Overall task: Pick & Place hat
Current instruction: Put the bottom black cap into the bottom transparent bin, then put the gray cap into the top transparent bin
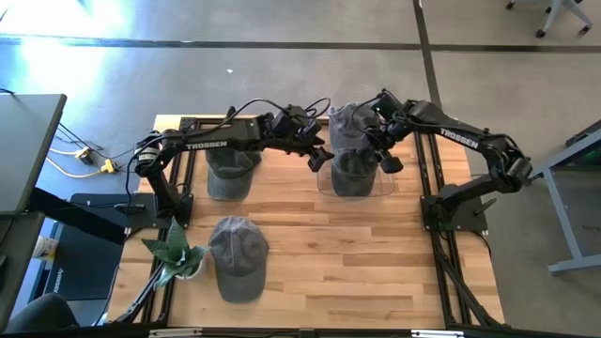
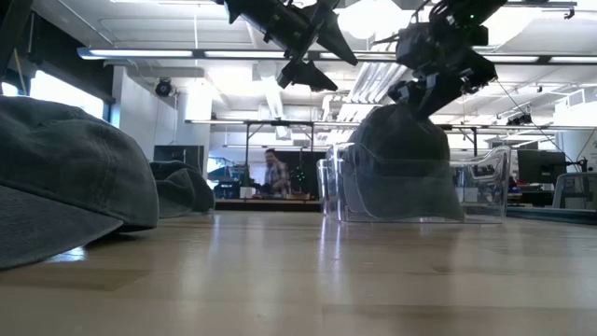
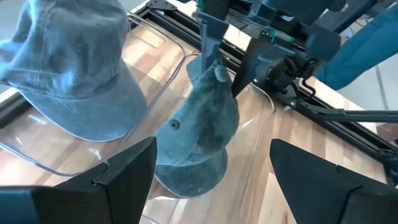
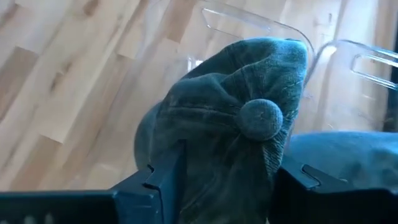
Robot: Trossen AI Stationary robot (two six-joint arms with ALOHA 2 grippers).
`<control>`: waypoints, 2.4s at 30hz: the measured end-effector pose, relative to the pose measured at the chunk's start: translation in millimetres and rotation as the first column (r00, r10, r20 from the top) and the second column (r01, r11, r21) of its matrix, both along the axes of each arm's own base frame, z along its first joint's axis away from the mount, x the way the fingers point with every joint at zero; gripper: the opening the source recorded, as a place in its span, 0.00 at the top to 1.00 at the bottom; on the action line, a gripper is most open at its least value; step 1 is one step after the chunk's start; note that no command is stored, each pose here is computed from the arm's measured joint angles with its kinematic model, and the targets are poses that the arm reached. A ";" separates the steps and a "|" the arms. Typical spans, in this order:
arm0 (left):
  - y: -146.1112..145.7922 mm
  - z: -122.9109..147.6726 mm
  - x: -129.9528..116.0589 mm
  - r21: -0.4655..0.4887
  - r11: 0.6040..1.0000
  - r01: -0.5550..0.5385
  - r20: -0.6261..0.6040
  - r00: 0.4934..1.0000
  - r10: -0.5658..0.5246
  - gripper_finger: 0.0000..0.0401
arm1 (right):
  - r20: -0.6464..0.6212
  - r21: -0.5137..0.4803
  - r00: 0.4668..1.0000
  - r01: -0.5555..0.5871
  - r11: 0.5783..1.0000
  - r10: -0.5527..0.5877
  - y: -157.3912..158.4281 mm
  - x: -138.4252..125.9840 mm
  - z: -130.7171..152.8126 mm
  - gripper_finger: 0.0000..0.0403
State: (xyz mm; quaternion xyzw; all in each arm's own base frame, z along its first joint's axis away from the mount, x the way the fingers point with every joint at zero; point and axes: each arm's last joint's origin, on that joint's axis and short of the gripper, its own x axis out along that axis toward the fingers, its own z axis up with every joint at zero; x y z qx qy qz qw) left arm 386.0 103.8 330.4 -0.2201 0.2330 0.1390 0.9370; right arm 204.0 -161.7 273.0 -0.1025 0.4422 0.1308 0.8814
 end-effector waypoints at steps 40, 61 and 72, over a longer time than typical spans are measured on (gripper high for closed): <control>-20.6 14.1 -85.7 -0.228 0.942 -0.246 -0.461 0.879 0.118 0.24 | 0.203 0.350 0.827 0.438 0.828 -0.524 14.2 12.9 48.5 0.41; -44.7 4.9 -184.4 -0.259 0.889 -0.378 -0.805 0.593 0.017 0.24 | 0.273 0.458 0.850 0.297 0.838 -0.451 97.0 59.5 64.2 0.41; -53.0 3.0 -236.9 -0.296 0.816 -0.496 -0.642 0.736 0.214 0.23 | 0.413 0.565 0.764 0.213 0.797 -0.496 112.2 22.2 108.3 0.41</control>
